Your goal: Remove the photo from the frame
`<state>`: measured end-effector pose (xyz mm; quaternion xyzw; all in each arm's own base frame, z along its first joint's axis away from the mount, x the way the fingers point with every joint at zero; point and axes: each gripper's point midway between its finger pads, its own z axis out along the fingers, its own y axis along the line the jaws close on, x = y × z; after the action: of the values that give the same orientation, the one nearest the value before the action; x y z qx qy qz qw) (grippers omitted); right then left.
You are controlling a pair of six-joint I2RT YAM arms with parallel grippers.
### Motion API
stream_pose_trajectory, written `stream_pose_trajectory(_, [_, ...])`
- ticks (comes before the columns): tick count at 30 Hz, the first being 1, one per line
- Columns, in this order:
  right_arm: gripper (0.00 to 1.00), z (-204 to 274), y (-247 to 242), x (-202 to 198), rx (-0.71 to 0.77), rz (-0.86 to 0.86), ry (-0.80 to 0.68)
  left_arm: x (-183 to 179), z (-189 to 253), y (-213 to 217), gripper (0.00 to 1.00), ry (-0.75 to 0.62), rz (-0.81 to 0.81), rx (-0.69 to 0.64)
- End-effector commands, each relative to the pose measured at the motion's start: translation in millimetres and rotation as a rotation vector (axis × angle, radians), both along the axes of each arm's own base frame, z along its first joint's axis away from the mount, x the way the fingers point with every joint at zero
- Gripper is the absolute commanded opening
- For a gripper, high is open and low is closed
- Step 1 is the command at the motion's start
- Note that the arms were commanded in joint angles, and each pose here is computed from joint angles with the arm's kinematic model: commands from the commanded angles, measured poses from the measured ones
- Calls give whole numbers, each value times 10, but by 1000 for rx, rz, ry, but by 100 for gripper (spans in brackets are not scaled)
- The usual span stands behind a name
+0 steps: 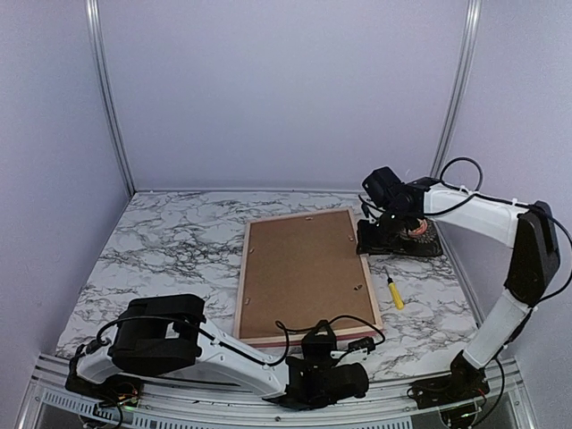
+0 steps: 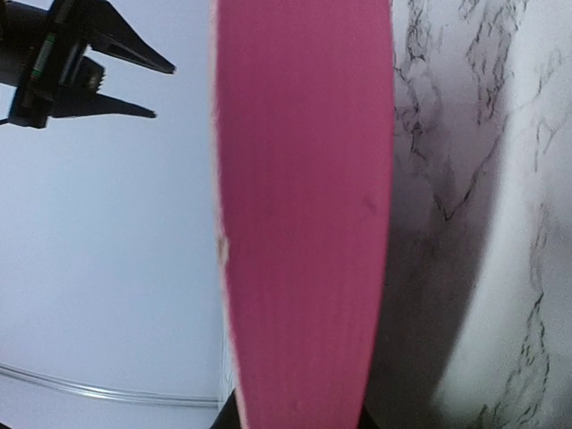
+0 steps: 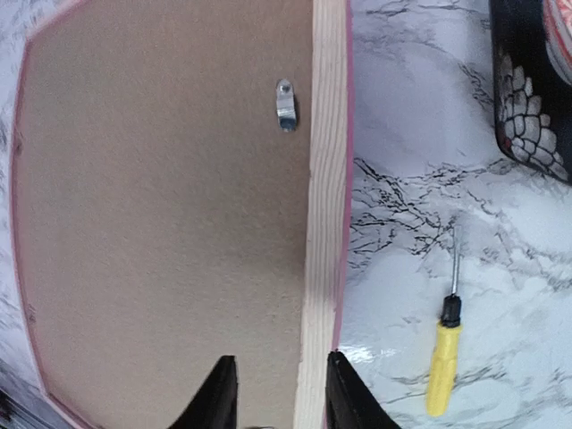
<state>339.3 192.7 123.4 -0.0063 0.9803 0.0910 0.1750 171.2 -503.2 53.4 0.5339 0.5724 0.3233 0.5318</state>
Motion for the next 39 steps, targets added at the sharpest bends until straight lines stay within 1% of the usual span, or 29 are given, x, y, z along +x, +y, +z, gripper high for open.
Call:
stream_pose_trajectory(1, [43, 752, 216, 139, 175, 32, -209, 62, 218, -73, 8, 34, 8, -203])
stream_pose_trajectory(2, [48, 856, 222, 142, 193, 35, -237, 74, 270, -71, 8, 32, 10, -221])
stream_pose_trajectory(4, [55, 1061, 220, 143, 222, 40, -297, 102, 376, -53, 6, 30, 17, -260])
stream_pose_trajectory(7, [61, 1377, 188, 141, 256, 40, -394, 153, 567, -24, 5, 23, 30, -337])
stream_pose_trajectory(13, [66, 1770, 42, 214, 262, 7, -565, 221, 1053, 60, 1, 24, 32, -535])
stream_pose_trajectory(18, [67, 1971, -97, 249, 317, -18, -668, 237, 1332, 133, 1, 8, 16, -660])
stream_pose_trajectory(21, [67, 1983, -183, 266, 349, -42, -710, 249, 1460, 192, 0, -7, 21, -735])
stream_pose_trajectory(24, [67, 1869, -155, 230, 398, -15, -704, 279, 1532, 291, 0, -6, 41, -816])
stream_pose_trajectory(29, [67, 1706, -124, 239, 417, 1, -692, 348, 1666, 503, 0, 20, 86, -987])
stream_pose_trajectory(33, [67, 1598, -103, 235, 426, 11, -685, 374, 1757, 744, 0, 49, 124, -1143])
stream_pose_trajectory(39, [67, 1462, -71, 227, 432, 25, -671, 479, 1734, 1164, 0, 75, 195, -1341])
